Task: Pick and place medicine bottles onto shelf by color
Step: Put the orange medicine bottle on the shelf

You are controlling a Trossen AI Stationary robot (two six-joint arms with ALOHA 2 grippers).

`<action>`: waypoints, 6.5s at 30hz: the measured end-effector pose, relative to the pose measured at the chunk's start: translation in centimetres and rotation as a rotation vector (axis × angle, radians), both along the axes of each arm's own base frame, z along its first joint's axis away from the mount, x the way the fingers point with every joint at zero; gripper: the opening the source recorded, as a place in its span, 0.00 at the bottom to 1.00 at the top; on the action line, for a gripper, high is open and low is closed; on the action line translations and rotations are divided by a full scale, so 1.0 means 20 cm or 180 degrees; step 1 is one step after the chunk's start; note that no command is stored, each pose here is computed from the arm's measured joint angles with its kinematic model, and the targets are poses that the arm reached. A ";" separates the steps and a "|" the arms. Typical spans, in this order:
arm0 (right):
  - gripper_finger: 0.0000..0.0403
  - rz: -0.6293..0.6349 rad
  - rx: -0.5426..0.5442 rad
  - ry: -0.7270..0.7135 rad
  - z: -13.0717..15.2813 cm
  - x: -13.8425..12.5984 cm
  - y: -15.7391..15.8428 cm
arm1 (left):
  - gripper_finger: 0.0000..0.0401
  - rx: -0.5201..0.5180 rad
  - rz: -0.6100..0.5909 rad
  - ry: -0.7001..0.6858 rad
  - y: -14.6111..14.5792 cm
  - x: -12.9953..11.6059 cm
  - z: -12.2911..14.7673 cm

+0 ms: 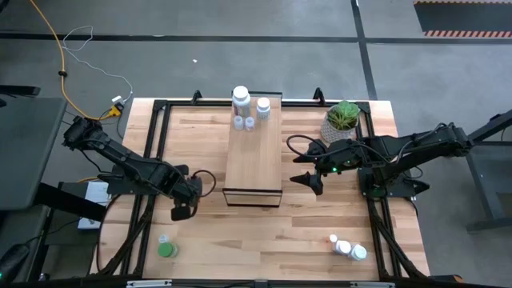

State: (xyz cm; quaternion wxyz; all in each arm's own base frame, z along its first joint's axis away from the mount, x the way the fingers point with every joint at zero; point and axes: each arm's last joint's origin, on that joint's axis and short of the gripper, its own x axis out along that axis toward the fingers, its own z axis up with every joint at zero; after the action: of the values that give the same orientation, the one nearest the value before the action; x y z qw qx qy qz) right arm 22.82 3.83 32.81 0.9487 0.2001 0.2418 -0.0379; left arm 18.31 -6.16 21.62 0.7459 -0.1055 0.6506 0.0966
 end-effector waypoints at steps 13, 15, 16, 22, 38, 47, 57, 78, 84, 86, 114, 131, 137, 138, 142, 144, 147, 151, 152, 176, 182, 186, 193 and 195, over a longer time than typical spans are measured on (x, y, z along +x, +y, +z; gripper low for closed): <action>0.87 -0.0033 -0.0015 -0.0003 0.00 0.00 0.00 | 0.33 -0.0010 0.0484 -0.0009 0.00 0.00 0.00; 0.87 -0.0037 -0.0008 -0.0004 0.00 0.00 0.00 | 0.42 -0.0021 0.0541 0.0003 0.00 0.00 0.00; 0.87 -0.0039 -0.0005 -0.0004 0.00 0.00 0.00 | 0.47 -0.0020 0.0572 0.0015 0.00 -0.01 0.00; 0.87 -0.0065 0.0040 -0.0002 0.00 0.00 0.00 | 0.74 -0.0067 0.0760 0.0245 0.03 -0.03 0.00; 0.87 -0.0065 0.0038 -0.0002 0.00 0.00 0.00 | 0.91 -0.0093 0.1065 0.0330 0.11 -0.02 0.00; 0.87 -0.0066 0.0038 -0.0002 0.00 0.00 0.00 | 0.91 -0.0205 0.1214 0.0361 0.12 -0.02 0.00; 0.87 -0.0080 0.0064 0.0000 0.00 0.00 0.00 | 0.91 -0.0314 0.1759 -0.0129 0.13 -0.05 0.08; 0.87 -0.0045 0.0075 0.0005 0.00 0.00 0.00 | 0.91 -0.0763 0.2680 -0.0335 0.14 -0.13 -0.07; 0.87 -0.0043 0.0075 0.0004 0.00 0.00 0.00 | 0.91 -0.0753 0.2659 -0.0323 0.13 -0.12 -0.13; 0.87 -0.0048 0.0082 0.0006 0.00 0.00 0.00 | 0.91 -0.0706 0.2608 -0.0275 0.13 -0.11 -0.15; 0.87 -0.0109 0.0124 0.0051 -0.01 0.00 0.00 | 0.47 -0.0245 0.2393 0.0048 0.06 0.06 -0.31; 0.87 -0.0113 0.0122 0.0050 -0.01 0.00 0.00 | 0.47 -0.0437 0.2177 -0.0055 0.09 -0.07 0.00; 0.87 -0.0128 0.0161 0.0007 0.00 0.00 0.00 | 0.42 -0.0482 0.1991 -0.0331 0.14 -0.04 0.26; 0.87 -0.0128 0.0164 -0.0009 0.00 0.00 0.00 | 0.42 -0.0475 0.1942 -0.0374 0.15 -0.04 0.30; 0.87 -0.0129 0.0167 -0.0004 0.00 0.00 0.00 | 0.44 -0.0463 0.1741 -0.0596 0.18 0.03 0.47; 0.87 -0.0142 0.0189 0.0002 0.00 0.00 0.00 | 0.45 -0.0437 0.1633 -0.0682 0.20 0.07 0.55; 0.87 -0.0145 0.0195 -0.0006 0.00 0.00 0.00 | 0.43 -0.0316 0.1441 -0.0662 0.25 0.14 0.63; 0.87 -0.0147 0.0206 -0.0023 0.00 0.00 0.00 | 0.42 -0.0090 0.1106 -0.0651 0.33 0.27 0.72; 0.87 -0.0148 0.0211 -0.0015 0.00 0.00 0.00 | 0.42 -0.0022 0.1039 -0.0679 0.35 0.31 0.75; 0.87 -0.0189 0.0284 -0.0016 0.00 0.00 0.00 | 0.45 0.0575 0.0145 0.0302 0.91 0.85 0.46; 0.87 -0.0207 0.0276 -0.0020 0.00 0.00 0.00 | 0.45 0.0574 -0.0010 0.0356 0.93 0.86 0.44; 0.87 -0.0211 0.0273 -0.0021 0.00 0.00 0.00 | 0.46 0.0584 -0.0136 0.0371 0.93 0.86 0.44; 0.87 -0.0271 0.0241 -0.0031 0.00 0.00 0.00 | 0.57 0.0677 -0.0134 0.0363 0.93 0.87 0.44; 0.87 -0.0276 0.0238 -0.0031 0.00 0.00 -0.01 | 0.62 0.0672 -0.0133 0.0373 0.93 0.86 0.44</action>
State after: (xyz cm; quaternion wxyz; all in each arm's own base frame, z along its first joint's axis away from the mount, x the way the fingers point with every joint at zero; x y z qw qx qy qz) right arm 22.86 3.73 32.87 0.9392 0.2459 0.2295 -0.0689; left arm 35.60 12.52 30.48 0.7153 -0.0070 0.6813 0.1551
